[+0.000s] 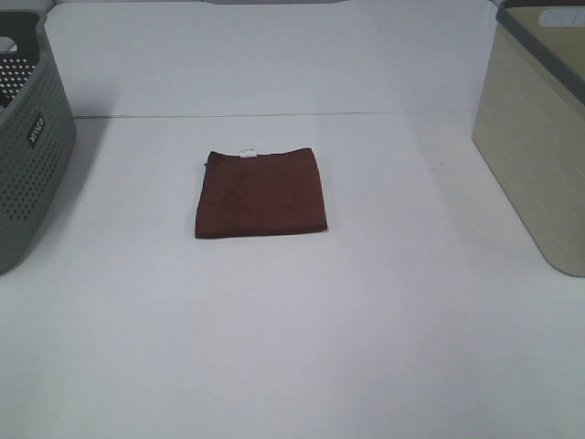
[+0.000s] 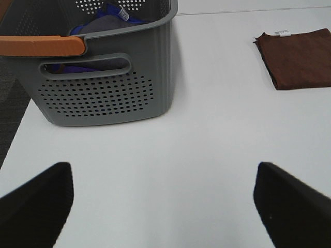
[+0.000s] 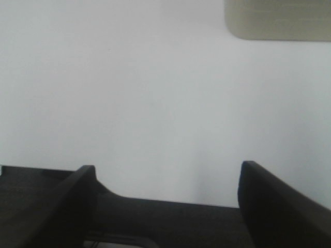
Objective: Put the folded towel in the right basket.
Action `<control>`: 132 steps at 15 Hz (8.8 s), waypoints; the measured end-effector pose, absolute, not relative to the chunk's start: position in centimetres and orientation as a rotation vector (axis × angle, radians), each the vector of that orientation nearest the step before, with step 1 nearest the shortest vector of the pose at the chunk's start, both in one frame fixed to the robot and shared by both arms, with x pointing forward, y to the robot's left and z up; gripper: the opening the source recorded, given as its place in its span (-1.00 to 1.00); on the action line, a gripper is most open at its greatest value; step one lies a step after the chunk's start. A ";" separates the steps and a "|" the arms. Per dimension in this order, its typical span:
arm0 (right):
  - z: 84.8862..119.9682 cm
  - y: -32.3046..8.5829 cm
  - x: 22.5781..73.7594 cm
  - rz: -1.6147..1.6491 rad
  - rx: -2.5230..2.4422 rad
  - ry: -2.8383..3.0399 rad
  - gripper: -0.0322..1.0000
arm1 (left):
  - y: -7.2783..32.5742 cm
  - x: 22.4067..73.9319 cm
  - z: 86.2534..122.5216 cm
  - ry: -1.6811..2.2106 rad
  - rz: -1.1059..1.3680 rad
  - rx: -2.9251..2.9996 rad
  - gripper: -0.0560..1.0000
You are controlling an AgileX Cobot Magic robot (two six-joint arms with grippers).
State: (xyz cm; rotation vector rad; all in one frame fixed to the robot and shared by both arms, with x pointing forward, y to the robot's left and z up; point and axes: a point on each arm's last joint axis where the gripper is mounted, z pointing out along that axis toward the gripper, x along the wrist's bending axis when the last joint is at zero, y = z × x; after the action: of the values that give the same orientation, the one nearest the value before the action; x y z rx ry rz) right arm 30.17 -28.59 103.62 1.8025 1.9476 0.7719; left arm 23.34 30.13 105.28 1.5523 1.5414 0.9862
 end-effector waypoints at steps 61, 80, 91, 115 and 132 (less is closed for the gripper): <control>87.4 -8.5 70.6 1.049 2.145 2.568 -0.87 | 30.1 23.3 105.3 1.541 0.986 1.552 0.77; 114.5 -19.6 67.7 0.658 1.616 2.134 -0.87 | 30.1 23.3 105.3 1.541 0.986 1.552 0.77; 111.3 -40.2 66.8 0.510 2.044 1.849 -0.87 | 30.1 23.3 105.3 1.541 0.986 1.552 0.77; 119.2 -31.3 59.1 0.765 1.870 1.925 0.73 | 30.1 23.3 105.3 1.541 0.986 1.552 0.77; 109.8 -29.7 27.4 0.703 1.758 1.763 0.73 | 30.1 23.3 105.3 1.541 0.986 1.552 0.77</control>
State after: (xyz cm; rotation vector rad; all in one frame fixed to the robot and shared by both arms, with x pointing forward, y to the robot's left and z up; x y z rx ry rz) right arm 27.44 -29.74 109.77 1.7575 1.7629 0.7032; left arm 23.34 30.13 105.28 1.5523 1.5414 0.9862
